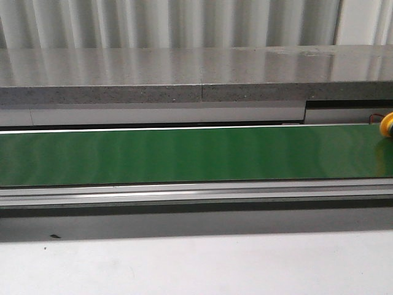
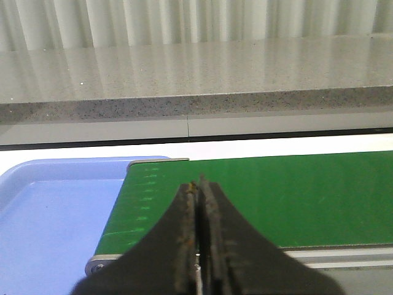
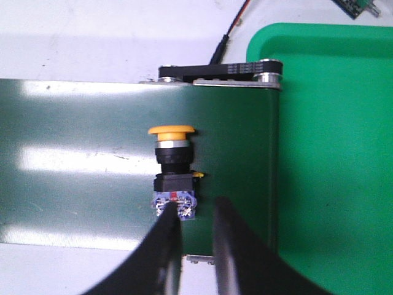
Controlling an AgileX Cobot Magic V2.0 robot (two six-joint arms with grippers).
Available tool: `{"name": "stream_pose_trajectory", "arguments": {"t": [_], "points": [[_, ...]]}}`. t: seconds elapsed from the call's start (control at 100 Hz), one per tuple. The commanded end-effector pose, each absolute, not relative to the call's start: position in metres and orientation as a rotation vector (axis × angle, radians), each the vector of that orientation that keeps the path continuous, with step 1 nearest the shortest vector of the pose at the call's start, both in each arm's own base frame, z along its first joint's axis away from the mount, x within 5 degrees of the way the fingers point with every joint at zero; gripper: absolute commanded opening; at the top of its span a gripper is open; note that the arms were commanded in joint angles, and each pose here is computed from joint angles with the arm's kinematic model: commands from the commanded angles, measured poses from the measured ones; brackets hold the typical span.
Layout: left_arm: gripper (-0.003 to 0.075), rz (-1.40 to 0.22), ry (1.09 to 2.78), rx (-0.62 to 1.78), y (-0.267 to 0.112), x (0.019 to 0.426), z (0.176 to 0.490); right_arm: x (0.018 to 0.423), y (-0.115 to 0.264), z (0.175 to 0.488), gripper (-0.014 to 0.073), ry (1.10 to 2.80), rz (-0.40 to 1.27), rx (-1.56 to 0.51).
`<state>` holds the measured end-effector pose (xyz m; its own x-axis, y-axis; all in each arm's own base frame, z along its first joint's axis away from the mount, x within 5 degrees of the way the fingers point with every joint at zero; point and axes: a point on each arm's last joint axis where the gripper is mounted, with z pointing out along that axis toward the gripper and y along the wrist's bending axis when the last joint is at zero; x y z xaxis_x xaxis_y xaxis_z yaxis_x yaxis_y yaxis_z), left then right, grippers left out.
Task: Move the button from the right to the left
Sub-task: 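Lift the button and carry it over the conveyor belt with the right gripper, then lower the button onto the belt and open the right gripper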
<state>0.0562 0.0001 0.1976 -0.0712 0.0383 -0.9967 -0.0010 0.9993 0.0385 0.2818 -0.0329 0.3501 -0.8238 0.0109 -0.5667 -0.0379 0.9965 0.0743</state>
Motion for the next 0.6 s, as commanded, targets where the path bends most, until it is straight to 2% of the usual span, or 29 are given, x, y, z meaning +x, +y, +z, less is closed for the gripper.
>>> {"name": "stream_pose_trajectory", "arguments": {"t": [0.0,0.28,0.59], "points": [[-0.002,0.026,1.569,0.021,0.0,0.056,0.194,0.267,-0.023,0.372,-0.0067,2.394,0.094,-0.059],[-0.002,0.027,1.562,0.021,0.0,0.056,0.194,0.225,0.007,0.368,-0.0068,2.223,0.101,-0.154],[-0.002,0.027,1.554,0.02,0.0,0.056,0.195,0.165,0.011,0.35,-0.0068,2.066,0.083,-0.15]]}}
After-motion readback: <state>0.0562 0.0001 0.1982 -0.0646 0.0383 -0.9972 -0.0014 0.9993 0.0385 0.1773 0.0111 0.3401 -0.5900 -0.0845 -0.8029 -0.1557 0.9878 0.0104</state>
